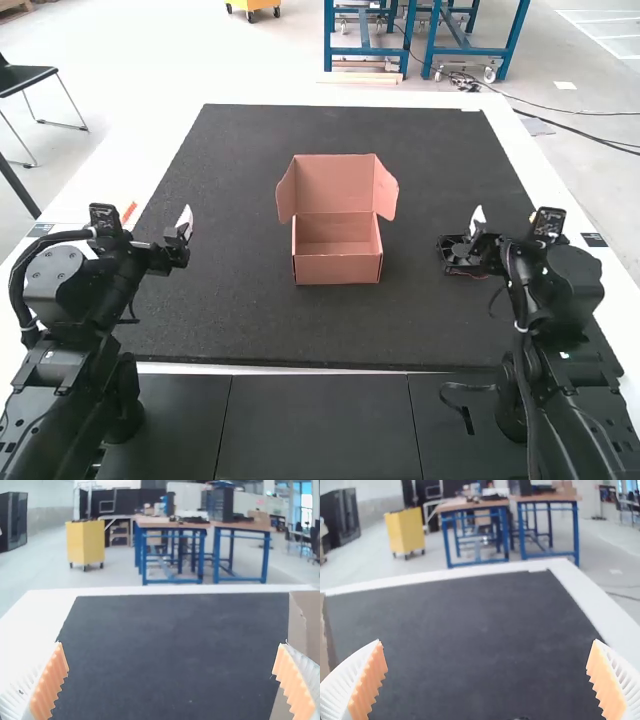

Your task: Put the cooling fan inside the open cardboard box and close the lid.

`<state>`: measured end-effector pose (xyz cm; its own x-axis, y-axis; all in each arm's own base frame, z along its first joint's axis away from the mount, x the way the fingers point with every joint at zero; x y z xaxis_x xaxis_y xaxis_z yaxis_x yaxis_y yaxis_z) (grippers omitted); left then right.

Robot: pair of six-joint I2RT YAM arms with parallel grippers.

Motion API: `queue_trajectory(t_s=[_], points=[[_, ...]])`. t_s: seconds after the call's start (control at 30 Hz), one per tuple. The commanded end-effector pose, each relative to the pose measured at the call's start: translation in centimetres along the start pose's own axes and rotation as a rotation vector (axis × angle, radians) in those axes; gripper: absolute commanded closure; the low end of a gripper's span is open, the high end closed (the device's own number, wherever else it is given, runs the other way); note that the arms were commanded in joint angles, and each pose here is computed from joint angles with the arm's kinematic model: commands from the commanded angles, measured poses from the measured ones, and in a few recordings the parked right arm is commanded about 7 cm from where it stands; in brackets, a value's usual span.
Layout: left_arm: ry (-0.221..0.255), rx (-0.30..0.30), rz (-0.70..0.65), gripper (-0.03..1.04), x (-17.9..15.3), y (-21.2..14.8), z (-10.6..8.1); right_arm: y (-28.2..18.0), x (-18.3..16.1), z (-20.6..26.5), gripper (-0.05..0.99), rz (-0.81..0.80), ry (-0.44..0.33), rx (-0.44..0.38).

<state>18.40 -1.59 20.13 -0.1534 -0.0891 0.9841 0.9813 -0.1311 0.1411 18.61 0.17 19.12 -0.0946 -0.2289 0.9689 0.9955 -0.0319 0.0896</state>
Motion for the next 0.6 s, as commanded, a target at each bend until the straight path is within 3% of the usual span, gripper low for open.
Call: queue_trajectory(t_s=[0.0, 0.23, 0.47, 0.57], points=[[-0.011, 0.051, -0.046, 0.04, 1.6, -0.2, 0.7, -0.1, 1.8, 0.0, 0.02, -0.080, 0.004, -0.009], [-0.008, 0.083, -0.121, 0.04, 5.6, -0.4, 1.4, -0.3, 5.5, 0.7, 0.02, -0.137, 0.007, 0.003], [-0.018, 0.078, 0.006, 0.04, 9.4, 2.8, 2.2, 2.4, 9.8, 1.8, 0.02, -0.024, -0.004, -0.034], [-0.022, 0.029, 0.050, 0.04, 11.2, 4.6, 2.1, 4.0, 11.4, 2.3, 0.02, 0.039, -0.011, -0.042]])
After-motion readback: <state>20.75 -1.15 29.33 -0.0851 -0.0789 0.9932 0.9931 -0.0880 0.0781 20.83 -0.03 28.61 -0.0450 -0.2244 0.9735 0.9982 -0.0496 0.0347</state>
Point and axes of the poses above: each hand's point on the last joint's axis, 136 mm out from that joint toward the fingers, its own y axis out along the fingers, its own z axis along the line the jaws close on, x = y × z, the point moved 6 cm from there along -y, back along the fingers, and after that the axes turned 8 degrees about y, right-handed, at the moved point
